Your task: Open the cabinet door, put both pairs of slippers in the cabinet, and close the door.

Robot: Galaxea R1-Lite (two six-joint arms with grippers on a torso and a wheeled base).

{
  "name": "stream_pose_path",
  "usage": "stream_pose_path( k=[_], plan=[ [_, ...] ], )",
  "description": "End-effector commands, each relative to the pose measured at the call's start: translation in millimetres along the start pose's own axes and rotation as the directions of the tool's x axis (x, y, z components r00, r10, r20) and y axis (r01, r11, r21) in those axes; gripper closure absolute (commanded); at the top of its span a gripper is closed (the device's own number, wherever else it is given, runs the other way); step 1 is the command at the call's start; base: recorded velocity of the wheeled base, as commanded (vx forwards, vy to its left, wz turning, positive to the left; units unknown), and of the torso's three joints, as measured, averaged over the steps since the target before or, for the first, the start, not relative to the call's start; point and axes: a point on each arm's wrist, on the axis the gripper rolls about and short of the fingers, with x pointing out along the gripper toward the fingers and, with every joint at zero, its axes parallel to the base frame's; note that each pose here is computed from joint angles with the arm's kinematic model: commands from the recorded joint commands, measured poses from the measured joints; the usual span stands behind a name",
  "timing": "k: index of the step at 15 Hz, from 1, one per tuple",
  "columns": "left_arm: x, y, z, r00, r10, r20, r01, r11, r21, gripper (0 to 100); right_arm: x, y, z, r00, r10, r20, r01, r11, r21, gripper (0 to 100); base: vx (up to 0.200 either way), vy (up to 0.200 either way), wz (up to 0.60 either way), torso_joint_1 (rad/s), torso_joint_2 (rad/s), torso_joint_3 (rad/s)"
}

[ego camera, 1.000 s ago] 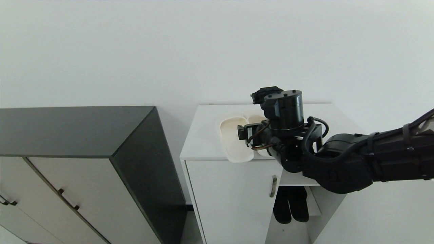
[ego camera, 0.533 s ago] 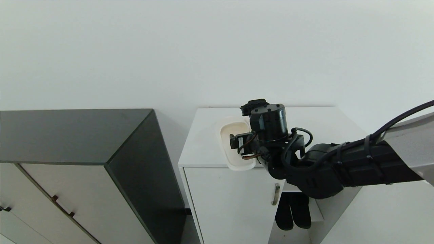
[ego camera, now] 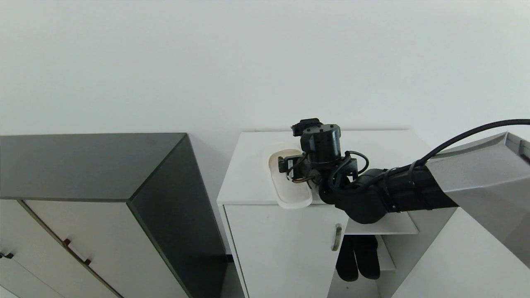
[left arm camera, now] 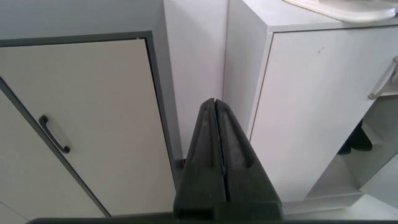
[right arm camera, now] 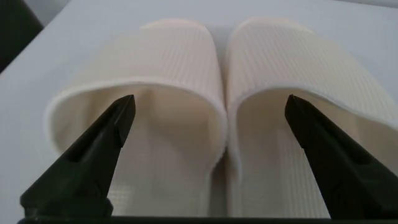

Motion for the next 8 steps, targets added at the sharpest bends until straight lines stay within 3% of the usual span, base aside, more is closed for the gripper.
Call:
stream_pose_path(
  k=[1, 2, 3, 8],
  plan=[
    [0.0, 0.0, 0.0, 1.0, 0.0, 0.0, 0.0, 1.0, 0.0, 100, 8.5, -0.2, -3.8, 1.0, -0.007, -0.001, 0.007, 1.0, 0.001, 0, 0.0, 0.0, 0.0, 0.0, 0.0, 0.0],
    [0.0, 0.0, 0.0, 1.0, 0.0, 0.0, 0.0, 1.0, 0.0, 100, 10.7, 0.2, -3.7, 1.0, -0.009, 0.002, 0.009, 1.0, 0.001, 0, 0.0, 0.0, 0.0, 0.0, 0.0, 0.0],
    [0.0, 0.0, 0.0, 1.0, 0.0, 0.0, 0.0, 1.0, 0.0, 100, 11.0, 0.3, -3.9, 1.0, -0.009, 0.002, 0.009, 1.0, -0.001, 100, 0.0, 0.0, 0.0, 0.0, 0.0, 0.0],
    [0.0, 0.0, 0.0, 1.0, 0.0, 0.0, 0.0, 1.0, 0.0, 100, 11.3, -0.5, -4.7, 1.0, -0.015, 0.0, 0.015, 1.0, 0.0, 100, 0.0, 0.0, 0.0, 0.0, 0.0, 0.0]
  ],
)
